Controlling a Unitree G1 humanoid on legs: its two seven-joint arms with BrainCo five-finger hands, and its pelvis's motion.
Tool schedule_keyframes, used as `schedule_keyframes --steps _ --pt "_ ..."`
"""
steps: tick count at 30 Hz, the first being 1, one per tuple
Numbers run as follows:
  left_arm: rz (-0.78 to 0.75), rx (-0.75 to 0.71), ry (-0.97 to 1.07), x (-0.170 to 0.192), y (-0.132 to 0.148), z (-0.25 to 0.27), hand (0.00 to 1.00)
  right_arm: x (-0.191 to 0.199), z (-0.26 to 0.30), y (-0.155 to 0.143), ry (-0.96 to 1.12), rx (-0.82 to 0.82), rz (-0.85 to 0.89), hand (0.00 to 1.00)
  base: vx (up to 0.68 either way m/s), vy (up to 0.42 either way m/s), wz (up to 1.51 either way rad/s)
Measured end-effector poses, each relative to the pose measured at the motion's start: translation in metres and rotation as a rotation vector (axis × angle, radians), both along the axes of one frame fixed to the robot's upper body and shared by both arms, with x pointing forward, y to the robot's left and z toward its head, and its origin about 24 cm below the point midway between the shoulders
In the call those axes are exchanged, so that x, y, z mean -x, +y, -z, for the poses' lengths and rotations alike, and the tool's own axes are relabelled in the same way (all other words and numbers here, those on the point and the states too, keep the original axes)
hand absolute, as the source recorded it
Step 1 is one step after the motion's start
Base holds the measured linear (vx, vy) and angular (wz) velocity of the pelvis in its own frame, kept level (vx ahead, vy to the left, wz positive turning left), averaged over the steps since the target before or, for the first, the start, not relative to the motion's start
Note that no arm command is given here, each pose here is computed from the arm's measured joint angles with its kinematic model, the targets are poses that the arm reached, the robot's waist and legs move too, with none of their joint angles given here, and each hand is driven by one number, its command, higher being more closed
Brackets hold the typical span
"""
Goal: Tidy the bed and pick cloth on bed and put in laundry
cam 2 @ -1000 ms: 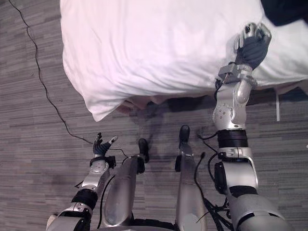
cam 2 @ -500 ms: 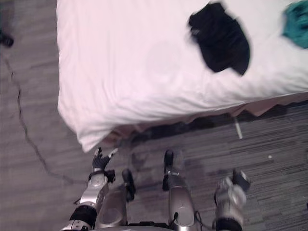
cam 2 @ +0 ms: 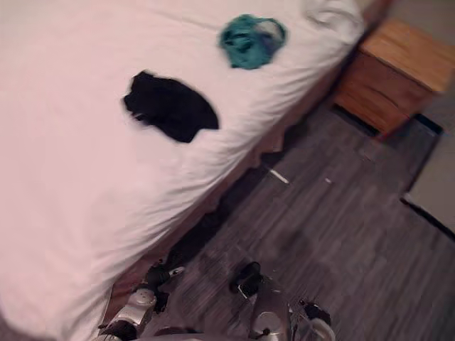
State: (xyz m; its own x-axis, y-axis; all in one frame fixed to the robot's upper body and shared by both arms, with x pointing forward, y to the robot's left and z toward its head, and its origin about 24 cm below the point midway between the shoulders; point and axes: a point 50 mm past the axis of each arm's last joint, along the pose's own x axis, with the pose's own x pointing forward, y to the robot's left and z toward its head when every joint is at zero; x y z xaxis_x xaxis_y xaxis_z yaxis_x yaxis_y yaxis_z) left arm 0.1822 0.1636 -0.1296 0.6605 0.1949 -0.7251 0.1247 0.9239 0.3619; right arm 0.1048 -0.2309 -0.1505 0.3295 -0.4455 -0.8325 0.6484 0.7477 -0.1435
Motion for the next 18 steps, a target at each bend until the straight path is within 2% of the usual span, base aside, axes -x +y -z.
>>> schedule_keyframes --steps 3,7,12,18 --pt "0.033 -0.030 -0.007 0.000 0.000 -0.001 0.00 -0.008 -0.002 0.008 0.004 0.035 -0.153 0.00 0.30 -0.101 -2.37" --pt "0.046 -0.063 -0.005 0.011 -0.004 0.003 0.00 -0.008 0.001 0.015 0.066 0.095 -0.352 0.00 0.24 0.106 -2.19" --pt "0.028 -0.049 -0.049 0.006 -0.010 -0.001 0.00 -0.011 -0.002 0.006 0.079 0.144 -0.404 0.00 0.26 0.267 -1.61" --pt "0.063 -0.096 -0.003 0.013 0.003 0.004 0.00 0.008 0.007 0.028 0.126 0.094 -0.425 0.00 0.34 0.316 -0.25"
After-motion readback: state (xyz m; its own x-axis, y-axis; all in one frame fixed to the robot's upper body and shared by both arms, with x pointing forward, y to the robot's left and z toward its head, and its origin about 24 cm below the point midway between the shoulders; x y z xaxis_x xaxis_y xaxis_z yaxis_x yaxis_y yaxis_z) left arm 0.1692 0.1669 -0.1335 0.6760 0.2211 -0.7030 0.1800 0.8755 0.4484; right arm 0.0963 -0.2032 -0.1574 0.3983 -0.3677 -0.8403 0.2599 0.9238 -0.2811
